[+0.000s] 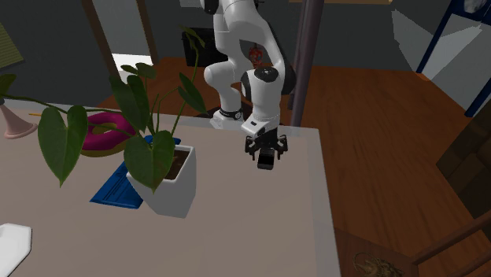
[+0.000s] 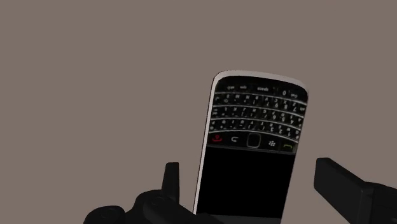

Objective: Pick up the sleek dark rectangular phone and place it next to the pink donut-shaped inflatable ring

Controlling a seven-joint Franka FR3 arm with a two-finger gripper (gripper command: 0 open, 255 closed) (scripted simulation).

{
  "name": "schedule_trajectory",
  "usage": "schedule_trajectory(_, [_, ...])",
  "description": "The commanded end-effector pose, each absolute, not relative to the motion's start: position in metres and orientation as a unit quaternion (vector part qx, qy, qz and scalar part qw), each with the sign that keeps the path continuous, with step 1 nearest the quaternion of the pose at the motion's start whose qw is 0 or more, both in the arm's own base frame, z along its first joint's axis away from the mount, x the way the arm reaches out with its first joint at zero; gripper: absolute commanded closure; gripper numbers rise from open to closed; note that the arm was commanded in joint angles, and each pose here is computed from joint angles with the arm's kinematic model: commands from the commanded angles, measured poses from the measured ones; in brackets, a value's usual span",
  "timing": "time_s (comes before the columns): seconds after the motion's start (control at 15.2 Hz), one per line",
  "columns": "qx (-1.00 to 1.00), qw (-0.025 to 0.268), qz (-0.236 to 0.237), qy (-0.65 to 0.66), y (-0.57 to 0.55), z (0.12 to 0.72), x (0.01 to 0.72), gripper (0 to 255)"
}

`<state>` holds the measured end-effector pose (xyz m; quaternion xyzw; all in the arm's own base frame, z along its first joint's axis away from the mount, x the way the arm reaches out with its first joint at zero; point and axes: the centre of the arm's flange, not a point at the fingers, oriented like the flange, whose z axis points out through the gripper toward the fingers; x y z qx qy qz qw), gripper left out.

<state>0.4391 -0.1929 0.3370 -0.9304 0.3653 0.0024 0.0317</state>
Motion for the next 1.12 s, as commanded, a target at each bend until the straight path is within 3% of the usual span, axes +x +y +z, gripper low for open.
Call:
schedule_trajectory(0.0, [-0.930,0.032,0.002,0.365,-0.1922,0.3306,0.4388,0])
schedule_trajectory(0.46, [-0.930,0.032,0.002,0.365,-0.1921,0.3307,0.4388,0])
schedule_trajectory(0.53, [-0.930,0.032,0.002,0.365,-0.1921,0.3307,0.4388,255])
schedule_trajectory(1.06, [-0.930,0.032,0.002,0.365,-0.1921,0.3307,0.4389,255])
